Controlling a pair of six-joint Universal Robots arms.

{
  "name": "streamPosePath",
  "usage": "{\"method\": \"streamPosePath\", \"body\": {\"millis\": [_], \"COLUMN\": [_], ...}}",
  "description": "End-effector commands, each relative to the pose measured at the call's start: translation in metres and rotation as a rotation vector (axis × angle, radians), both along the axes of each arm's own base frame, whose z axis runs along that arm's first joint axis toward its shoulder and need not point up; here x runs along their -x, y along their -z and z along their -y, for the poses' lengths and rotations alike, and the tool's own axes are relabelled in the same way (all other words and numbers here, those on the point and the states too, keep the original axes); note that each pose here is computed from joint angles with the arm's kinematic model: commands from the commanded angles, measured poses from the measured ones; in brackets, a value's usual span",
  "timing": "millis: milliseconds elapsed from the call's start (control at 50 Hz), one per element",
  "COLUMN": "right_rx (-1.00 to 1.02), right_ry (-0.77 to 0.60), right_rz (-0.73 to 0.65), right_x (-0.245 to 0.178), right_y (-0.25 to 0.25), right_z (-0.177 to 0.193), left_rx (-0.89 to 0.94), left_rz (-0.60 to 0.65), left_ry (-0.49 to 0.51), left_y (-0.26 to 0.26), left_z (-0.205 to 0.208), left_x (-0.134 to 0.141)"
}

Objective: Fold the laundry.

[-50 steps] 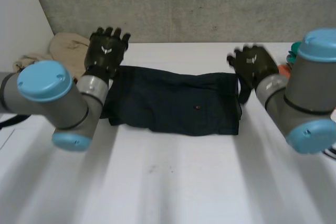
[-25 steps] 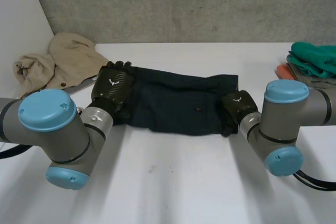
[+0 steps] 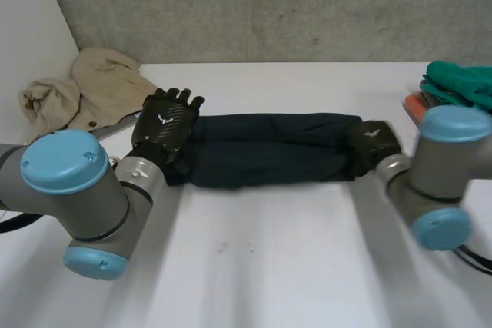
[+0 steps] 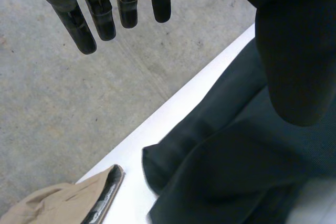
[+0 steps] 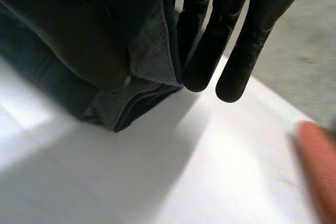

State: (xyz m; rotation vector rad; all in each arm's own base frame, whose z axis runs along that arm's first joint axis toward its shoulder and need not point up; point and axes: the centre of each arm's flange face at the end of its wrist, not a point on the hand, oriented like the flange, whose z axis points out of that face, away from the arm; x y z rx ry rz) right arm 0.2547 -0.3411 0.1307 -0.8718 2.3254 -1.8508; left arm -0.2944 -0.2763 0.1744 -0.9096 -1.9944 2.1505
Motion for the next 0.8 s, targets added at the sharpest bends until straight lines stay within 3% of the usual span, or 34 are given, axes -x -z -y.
{"method": "streamPosePath", "body": {"millis": [20, 100, 160, 300, 380, 480, 540, 620, 680, 720, 760, 800], "right_rx": [0.122, 0.169, 0.227, 0.356, 0.431, 0.533, 0.551, 0.513, 0.5, 0.516, 0.511, 0.463], "right_ry": [0.057, 0.034, -0.01, -0.148, -0.302, -0.683, -0.843, -0.918, -0.921, -0.834, -0.722, -0.484], "right_rz": [-0.138, -0.283, -0.343, -0.316, -0.281, -0.228, -0.209, -0.205, -0.209, -0.222, -0.223, -0.148], "right_x": [0.074, 0.09, 0.078, 0.027, -0.017, -0.089, -0.115, -0.137, -0.149, -0.155, -0.153, -0.138], "right_y": [-0.051, -0.054, -0.062, -0.089, -0.094, -0.068, -0.051, -0.022, -0.011, -0.017, -0.028, -0.053], "right_z": [0.008, 0.011, 0.009, -0.003, -0.024, -0.077, -0.105, -0.119, -0.124, -0.118, -0.111, -0.09], "left_rx": [0.025, 0.024, 0.022, 0.008, 0.004, 0.001, -0.003, 0.003, 0.007, 0.007, 0.005, 0.0], "left_rz": [-0.013, -0.023, -0.039, -0.07, -0.07, -0.068, -0.068, -0.071, -0.072, -0.073, -0.073, -0.07], "left_ry": [0.0, 0.003, 0.003, 0.006, 0.003, -0.008, -0.009, -0.02, -0.044, -0.061, -0.069, -0.077], "left_y": [-0.015, -0.019, -0.022, -0.026, -0.028, -0.028, -0.028, -0.031, -0.033, -0.034, -0.036, -0.036], "left_z": [-0.003, -0.007, -0.009, -0.013, -0.015, -0.016, -0.018, -0.019, -0.017, -0.017, -0.018, -0.019], "left_x": [-0.002, -0.003, -0.004, -0.005, -0.007, -0.012, -0.013, -0.016, -0.02, -0.023, -0.025, -0.028]}}
